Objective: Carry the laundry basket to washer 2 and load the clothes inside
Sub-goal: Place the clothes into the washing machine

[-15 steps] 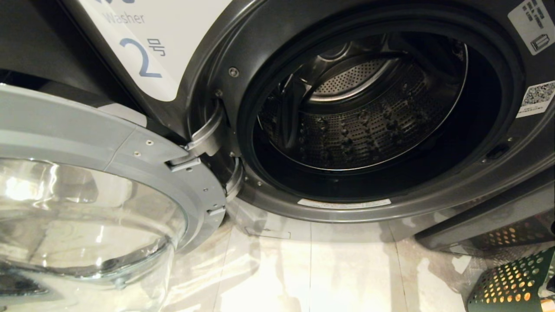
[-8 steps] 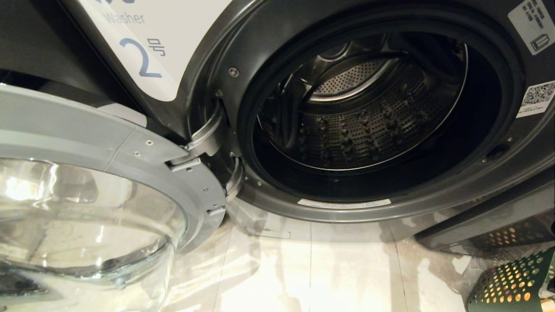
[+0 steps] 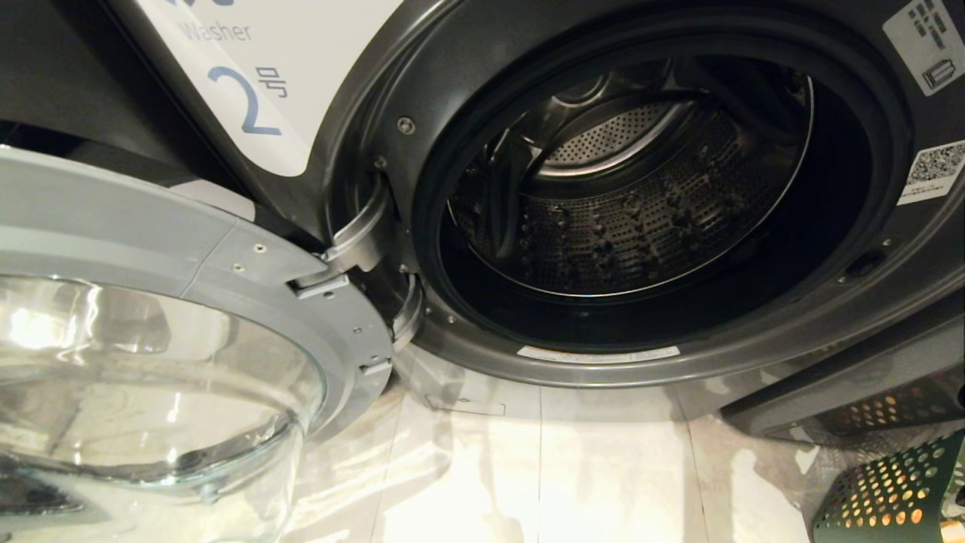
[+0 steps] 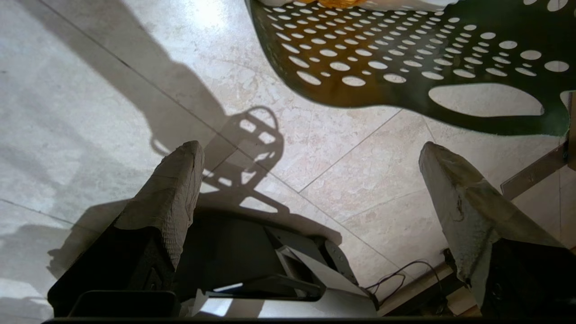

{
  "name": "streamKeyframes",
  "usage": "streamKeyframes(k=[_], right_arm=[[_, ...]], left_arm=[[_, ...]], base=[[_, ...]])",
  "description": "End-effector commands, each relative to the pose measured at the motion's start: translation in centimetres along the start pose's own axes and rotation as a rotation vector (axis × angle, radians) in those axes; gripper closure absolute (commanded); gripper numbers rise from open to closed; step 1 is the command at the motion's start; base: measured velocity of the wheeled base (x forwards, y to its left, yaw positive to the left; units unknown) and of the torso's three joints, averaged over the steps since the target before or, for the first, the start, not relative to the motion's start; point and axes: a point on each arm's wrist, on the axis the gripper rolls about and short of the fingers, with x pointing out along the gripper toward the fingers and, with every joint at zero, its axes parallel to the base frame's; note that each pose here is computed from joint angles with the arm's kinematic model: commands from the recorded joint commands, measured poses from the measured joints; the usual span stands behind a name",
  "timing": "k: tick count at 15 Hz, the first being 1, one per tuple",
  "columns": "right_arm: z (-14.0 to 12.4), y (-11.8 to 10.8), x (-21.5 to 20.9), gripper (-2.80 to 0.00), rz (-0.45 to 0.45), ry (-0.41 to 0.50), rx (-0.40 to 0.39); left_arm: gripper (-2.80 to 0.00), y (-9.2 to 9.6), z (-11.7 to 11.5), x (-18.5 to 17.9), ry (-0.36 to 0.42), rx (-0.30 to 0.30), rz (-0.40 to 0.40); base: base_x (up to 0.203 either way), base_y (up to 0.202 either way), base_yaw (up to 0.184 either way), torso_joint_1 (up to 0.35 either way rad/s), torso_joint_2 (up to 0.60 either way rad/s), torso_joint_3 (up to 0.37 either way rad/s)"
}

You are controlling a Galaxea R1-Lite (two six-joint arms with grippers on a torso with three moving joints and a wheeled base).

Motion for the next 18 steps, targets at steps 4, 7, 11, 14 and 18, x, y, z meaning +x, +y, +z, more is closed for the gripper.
streamKeyframes(k=[4,7,11,14,18], right_arm=[[0.6,-0.7,2.7,-2.80,-0.010,0.018,0.017],[0.9,-0.7,3.7,-2.80,-0.009,0.039,0.021],[1.7,-0.9,5.7,-2.80,0.045,0.069,0.033],[2.0,-0.8,8.1,-2.80,0.099,0.107,0.039],[1.2,-1.1,12.8,0.00,0.097,0.025,0.017]], left_arm=[[0.00,0.0,0.0,0.0,-0.001,0.000,0.000],[0.00,0.0,0.0,0.0,0.000,0.000,0.000],[0.00,0.0,0.0,0.0,0.001,0.000,0.000],[0.00,0.0,0.0,0.0,0.001,0.000,0.000],[0.00,0.0,0.0,0.0,0.001,0.000,0.000]], base=[[0.000,0.000,0.000,0.000,0.00,0.000],[0.000,0.000,0.000,0.000,0.00,0.000],[0.000,0.000,0.000,0.000,0.00,0.000],[0.000,0.000,0.000,0.000,0.00,0.000],[0.000,0.000,0.000,0.000,0.00,0.000]])
